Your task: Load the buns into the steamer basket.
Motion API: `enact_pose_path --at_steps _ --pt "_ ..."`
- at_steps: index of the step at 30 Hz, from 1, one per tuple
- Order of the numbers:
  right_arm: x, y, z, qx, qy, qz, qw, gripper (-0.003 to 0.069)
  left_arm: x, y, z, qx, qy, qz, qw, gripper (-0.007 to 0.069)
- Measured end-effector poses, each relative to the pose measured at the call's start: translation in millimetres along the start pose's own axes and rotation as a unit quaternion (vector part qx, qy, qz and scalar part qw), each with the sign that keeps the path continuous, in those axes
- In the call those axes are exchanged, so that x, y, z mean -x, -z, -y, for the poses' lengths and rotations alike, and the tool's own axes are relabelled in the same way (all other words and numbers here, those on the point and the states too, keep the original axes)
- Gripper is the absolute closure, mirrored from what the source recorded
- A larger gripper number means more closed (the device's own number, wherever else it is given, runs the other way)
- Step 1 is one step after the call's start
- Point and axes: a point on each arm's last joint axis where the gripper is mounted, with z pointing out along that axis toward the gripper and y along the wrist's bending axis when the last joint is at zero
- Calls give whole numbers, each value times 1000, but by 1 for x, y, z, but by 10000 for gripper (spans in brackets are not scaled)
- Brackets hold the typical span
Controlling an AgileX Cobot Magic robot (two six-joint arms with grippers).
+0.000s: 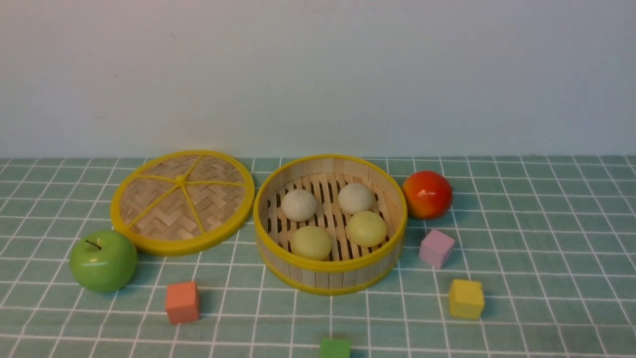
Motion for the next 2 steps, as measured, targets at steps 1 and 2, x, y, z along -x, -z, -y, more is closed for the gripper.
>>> enact_pose_path --at_steps 1,2 --pt "0 0 0 0 0 0 1000 421 0 0 0 0 0 0 1000 587" --pt "0 0 0 0 0 0 1000 421 0 0 0 0 0 0 1000 587"
